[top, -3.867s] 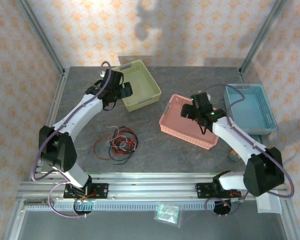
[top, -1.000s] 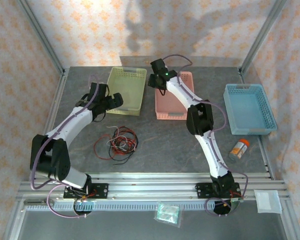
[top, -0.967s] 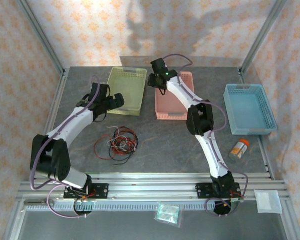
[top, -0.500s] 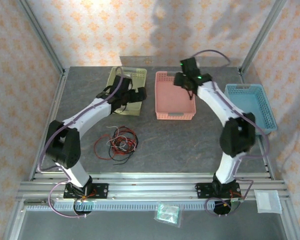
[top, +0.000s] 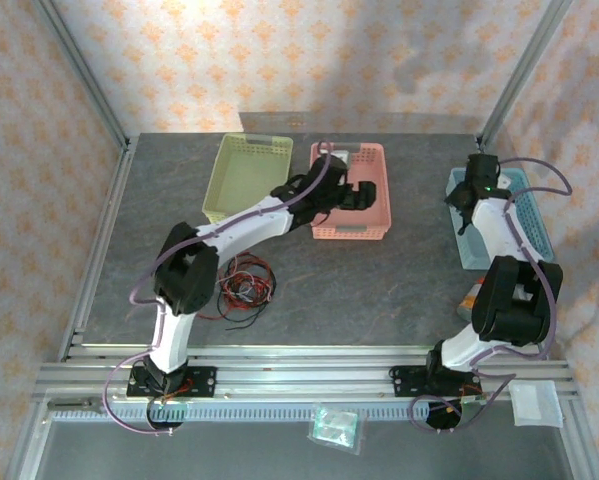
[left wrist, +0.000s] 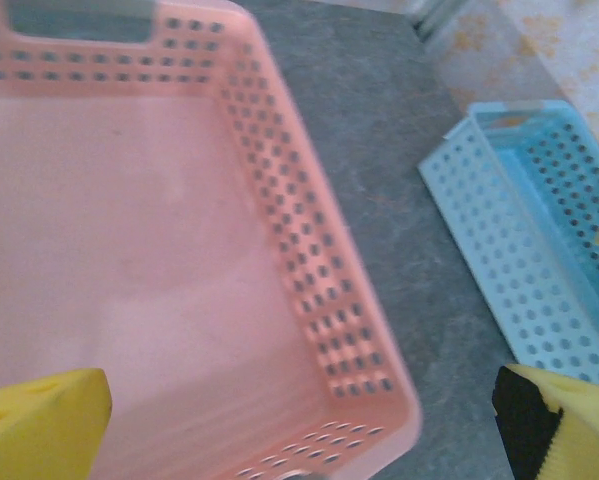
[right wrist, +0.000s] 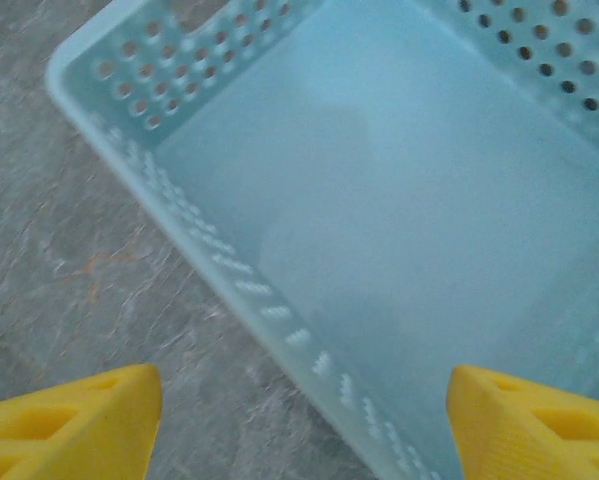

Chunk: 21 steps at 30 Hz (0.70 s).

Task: Untangle the cables

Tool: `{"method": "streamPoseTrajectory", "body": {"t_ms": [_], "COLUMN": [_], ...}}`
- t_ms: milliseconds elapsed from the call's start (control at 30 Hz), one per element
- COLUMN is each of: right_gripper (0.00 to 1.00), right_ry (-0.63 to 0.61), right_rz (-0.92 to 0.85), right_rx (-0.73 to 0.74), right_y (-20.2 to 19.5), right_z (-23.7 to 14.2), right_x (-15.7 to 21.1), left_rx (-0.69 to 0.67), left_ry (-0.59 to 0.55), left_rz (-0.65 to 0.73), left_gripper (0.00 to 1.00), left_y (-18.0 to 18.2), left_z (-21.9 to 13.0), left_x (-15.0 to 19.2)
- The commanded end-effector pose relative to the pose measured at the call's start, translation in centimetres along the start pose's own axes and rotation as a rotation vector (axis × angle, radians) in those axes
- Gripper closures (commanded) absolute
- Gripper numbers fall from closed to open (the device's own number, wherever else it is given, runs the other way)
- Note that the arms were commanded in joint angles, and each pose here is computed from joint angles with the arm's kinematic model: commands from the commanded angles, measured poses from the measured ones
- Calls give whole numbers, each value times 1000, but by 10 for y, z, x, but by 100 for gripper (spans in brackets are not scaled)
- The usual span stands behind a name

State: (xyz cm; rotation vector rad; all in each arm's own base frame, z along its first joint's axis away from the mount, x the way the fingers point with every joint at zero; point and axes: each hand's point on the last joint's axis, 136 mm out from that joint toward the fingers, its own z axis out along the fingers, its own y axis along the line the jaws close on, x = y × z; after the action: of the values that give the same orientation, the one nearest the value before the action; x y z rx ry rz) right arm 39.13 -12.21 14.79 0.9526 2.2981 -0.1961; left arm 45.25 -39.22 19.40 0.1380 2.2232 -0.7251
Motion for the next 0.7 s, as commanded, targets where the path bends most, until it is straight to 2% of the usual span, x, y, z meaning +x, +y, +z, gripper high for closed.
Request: {"method": "streamPoseTrajectory", "body": {"t_ms": [0, 200, 433, 500, 667], "right_gripper": [24, 28, 35, 39, 56], "right_ry": [-7, 71, 115, 130, 119], "right_rz": [28, 8, -38, -50, -128], "right_rx": [-41, -76, -77, -88, -95], "right_y": [2, 13, 22, 26, 44], "right_z": [3, 28, 53, 59, 69], "right_x": [-8, -2, 3, 6, 6], "left_rx": [93, 158, 115, 111, 91], "left_ry": [-37, 4, 8, 7, 20], "left_rz": [-31, -58, -58, -69, -81], "left_gripper": [1, 1, 1, 1, 1], "left_y": [-37, -63, -47, -41, -26], "left_z": [9, 27, 23, 20, 17], "left_x": [-10, 3, 7, 8, 15]}}
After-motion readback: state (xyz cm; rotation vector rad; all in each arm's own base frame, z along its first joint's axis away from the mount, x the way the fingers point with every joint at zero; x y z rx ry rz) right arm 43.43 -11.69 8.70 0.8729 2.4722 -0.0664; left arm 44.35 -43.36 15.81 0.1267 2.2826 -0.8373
